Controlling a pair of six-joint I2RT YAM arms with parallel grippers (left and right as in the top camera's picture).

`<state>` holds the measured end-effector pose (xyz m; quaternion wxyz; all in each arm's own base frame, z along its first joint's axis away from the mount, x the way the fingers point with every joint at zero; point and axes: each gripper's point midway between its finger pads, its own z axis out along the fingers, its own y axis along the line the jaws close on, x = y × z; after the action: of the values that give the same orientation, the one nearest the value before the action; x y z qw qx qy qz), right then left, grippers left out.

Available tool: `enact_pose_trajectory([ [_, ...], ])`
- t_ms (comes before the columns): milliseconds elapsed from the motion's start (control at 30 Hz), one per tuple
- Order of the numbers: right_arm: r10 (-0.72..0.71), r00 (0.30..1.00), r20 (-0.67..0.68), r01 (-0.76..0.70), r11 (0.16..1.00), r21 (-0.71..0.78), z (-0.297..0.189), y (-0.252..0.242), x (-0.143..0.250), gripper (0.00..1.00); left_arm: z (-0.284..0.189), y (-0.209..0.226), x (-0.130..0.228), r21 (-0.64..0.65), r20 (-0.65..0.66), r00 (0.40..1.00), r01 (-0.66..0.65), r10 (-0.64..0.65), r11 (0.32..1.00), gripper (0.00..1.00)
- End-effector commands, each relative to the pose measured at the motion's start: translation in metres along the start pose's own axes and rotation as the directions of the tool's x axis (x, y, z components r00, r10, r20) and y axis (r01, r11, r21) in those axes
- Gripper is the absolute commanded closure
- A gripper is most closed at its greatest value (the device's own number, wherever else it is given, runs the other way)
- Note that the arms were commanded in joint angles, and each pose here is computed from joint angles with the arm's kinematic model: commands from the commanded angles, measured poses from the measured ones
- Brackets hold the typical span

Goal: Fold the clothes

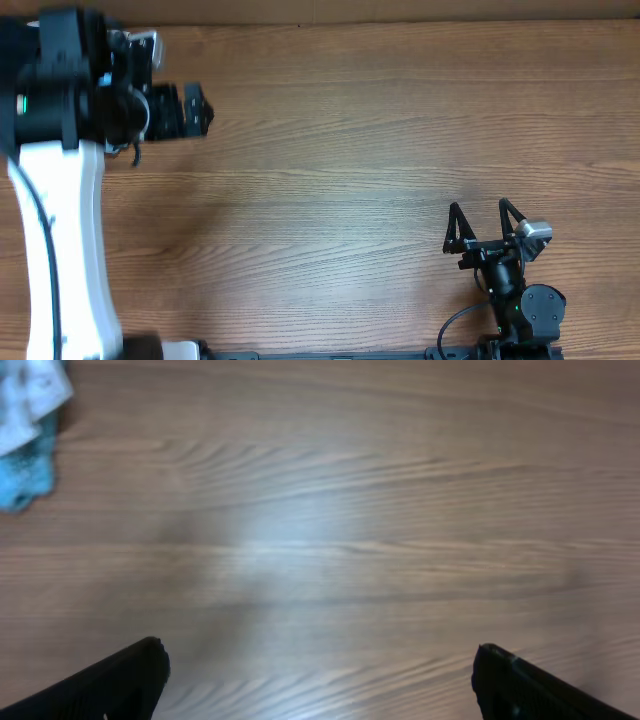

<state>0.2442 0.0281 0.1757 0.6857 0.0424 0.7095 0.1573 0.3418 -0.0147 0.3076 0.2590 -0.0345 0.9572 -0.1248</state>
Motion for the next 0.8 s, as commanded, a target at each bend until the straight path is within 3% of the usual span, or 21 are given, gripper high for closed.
enact_pose_trajectory([
  [0,0.007,1.000,0.002,-0.007,1.000,-0.012,0.000,0.002,0.002,0.00,-0.005,0.013,0.021,-0.080,0.051,0.999,-0.008,0.012,0.997,0.00],
  [167,0.007,1.000,0.002,-0.007,1.000,-0.012,0.000,0.002,0.002,0.00,-0.013,0.013,0.043,-0.085,0.198,0.979,-0.035,0.051,0.996,0.00],
  [367,0.007,1.000,0.002,-0.007,1.000,-0.012,0.000,0.002,0.002,0.00,-0.012,0.015,0.068,-0.083,0.399,0.911,-0.074,0.102,0.994,0.00],
  [767,0.007,1.000,0.002,-0.007,1.000,-0.012,0.000,0.002,0.002,0.00,0.024,0.008,0.124,-0.023,0.714,0.678,-0.227,0.175,0.974,0.00],
])
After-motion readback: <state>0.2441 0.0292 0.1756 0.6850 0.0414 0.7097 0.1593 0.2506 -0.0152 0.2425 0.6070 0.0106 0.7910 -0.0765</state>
